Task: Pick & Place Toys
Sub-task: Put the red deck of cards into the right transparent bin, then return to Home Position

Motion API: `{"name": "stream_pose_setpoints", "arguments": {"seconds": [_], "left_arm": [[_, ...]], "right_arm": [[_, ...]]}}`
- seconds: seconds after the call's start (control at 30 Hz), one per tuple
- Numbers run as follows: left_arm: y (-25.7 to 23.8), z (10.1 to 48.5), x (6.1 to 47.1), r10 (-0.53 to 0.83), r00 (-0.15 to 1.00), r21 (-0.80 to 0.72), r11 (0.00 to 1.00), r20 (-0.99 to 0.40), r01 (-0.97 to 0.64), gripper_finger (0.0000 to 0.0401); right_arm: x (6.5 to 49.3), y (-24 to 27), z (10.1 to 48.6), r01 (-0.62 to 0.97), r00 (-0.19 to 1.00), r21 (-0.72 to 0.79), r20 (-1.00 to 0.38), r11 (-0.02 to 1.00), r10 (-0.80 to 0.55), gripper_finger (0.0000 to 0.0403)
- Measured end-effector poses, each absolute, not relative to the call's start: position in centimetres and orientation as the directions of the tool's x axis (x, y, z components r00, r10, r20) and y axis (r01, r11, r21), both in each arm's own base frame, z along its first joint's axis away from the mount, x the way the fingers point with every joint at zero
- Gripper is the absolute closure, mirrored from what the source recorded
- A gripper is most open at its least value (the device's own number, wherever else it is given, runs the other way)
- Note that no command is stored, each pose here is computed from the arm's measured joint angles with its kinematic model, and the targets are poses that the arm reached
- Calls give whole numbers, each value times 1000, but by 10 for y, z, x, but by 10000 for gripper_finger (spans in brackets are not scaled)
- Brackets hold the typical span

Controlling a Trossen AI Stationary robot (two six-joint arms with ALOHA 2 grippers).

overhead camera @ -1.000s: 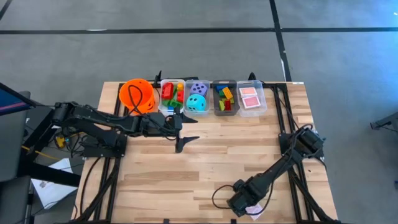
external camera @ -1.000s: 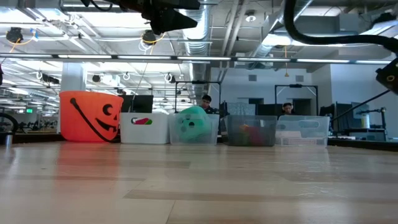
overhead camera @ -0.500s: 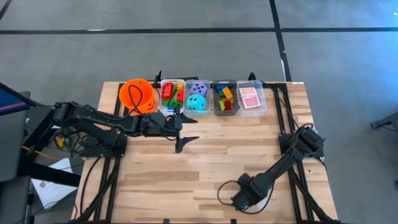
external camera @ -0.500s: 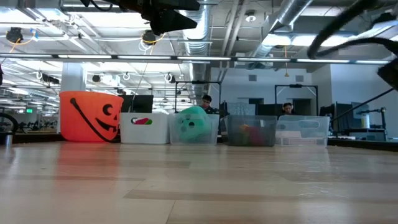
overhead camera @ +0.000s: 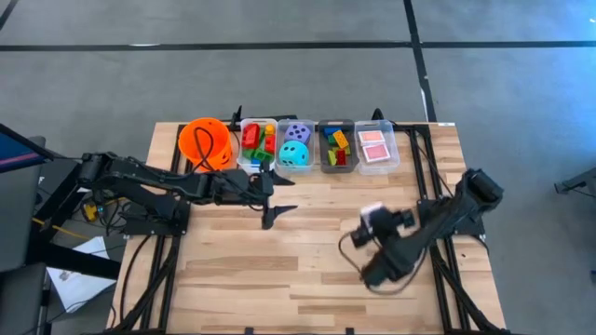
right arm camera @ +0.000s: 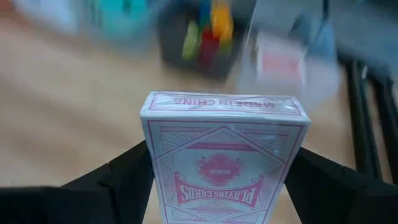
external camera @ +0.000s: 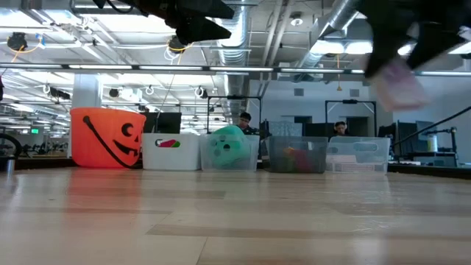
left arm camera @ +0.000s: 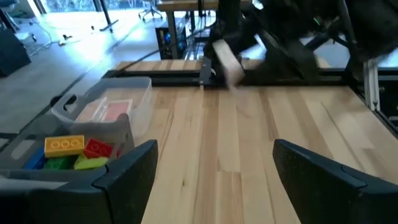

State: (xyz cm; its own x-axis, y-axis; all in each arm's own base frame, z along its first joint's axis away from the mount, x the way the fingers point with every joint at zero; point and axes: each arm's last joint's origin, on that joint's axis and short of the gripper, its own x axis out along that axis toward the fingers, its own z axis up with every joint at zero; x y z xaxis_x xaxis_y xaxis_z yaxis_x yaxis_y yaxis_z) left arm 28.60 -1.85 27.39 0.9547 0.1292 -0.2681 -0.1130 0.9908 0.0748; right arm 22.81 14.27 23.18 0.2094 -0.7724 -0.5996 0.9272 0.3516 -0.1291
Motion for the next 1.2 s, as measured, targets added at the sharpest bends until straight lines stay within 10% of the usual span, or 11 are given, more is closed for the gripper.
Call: {"name": "stream_pose_setpoints", "arguments": {"seconds": [0.77, 1.0, 1.2], "left_arm": [[-18, 256, 279, 135, 885, -86, 978, -446, -193, 91], [-19, 252, 277, 134, 862, -114, 970, -488, -216, 91], [-19, 252, 277, 133, 863, -114, 970, -488, -214, 91]], "right_arm": [[248, -82, 239, 887, -283, -427, -201, -176, -938, 106], [250, -92, 236, 877, -309, -447, -238, -179, -921, 19], [254, -86, 235, 862, -282, -491, -255, -128, -925, 53]]}}
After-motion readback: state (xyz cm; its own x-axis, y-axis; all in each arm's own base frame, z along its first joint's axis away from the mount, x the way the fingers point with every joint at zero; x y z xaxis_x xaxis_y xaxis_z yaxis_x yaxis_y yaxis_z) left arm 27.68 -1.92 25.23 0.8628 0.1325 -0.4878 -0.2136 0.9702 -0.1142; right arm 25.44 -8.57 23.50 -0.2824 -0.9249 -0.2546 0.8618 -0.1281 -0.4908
